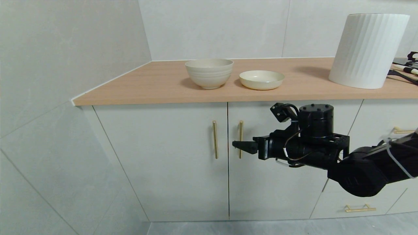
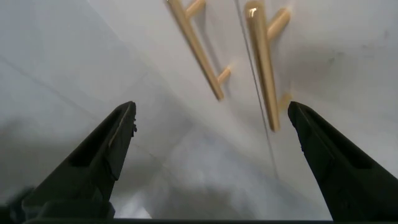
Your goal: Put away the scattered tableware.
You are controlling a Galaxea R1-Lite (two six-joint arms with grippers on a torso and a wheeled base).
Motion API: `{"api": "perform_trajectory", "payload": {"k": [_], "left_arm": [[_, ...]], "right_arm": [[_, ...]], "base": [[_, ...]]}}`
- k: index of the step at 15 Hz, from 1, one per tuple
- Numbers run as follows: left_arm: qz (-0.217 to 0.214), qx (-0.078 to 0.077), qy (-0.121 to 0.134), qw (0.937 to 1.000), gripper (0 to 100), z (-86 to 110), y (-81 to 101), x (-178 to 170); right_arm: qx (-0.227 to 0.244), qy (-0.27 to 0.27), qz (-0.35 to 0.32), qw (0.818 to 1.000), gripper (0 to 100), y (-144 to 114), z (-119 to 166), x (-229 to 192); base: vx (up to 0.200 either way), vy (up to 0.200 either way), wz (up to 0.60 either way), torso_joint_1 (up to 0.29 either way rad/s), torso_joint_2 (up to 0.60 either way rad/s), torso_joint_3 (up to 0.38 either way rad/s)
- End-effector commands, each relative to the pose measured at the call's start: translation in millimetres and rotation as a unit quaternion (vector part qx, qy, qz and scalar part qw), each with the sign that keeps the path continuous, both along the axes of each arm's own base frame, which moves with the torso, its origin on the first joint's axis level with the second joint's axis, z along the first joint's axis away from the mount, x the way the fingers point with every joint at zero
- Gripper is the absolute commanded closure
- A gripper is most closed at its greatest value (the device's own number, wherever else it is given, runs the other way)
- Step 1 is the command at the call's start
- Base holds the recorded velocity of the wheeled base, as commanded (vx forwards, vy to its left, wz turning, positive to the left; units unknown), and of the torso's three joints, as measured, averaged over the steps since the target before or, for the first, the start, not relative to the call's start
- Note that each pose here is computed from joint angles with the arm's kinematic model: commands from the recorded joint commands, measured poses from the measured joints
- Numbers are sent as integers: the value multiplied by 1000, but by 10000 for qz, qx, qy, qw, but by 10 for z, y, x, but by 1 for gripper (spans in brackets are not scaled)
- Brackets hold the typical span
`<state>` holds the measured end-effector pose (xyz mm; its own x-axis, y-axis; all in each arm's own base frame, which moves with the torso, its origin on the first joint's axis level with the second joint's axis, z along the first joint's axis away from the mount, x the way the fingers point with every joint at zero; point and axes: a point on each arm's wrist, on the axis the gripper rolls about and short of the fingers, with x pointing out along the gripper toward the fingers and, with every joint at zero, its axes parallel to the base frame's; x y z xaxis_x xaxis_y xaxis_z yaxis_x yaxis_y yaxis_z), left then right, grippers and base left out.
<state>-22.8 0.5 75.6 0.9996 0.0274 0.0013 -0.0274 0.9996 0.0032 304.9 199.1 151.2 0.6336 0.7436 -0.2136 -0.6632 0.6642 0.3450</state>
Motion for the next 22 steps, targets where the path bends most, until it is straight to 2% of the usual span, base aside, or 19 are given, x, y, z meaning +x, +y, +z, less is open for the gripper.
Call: {"api": "perform_trajectory", "payload": {"k": [1,5,7,18,22], "left_arm": [[8,-1,-1,10000,0,0,0,0],[1,-1,-1,10000,0,0,0,0],[1,-1,-1,10000,0,0,0,0],[1,-8,-2,10000,0,0,0,0],[1,-16,6,10000,0,1,0,1]], "right_arm": [[79,139,-19,9999,0,55,-121,80],[448,290,-69,9985,0,167,-259,256],[624,135,-67,9979,0,195,-279,301],[700,87,32,9975,0,312,-445,321],[985,98,109,9950,0,360,-386,270]], "base": [[0,0,0,0,0,0],[0,0,0,0,0,0],[0,0,0,0,0,0],[0,0,0,0,0,0],[0,0,0,0,0,0]]}}
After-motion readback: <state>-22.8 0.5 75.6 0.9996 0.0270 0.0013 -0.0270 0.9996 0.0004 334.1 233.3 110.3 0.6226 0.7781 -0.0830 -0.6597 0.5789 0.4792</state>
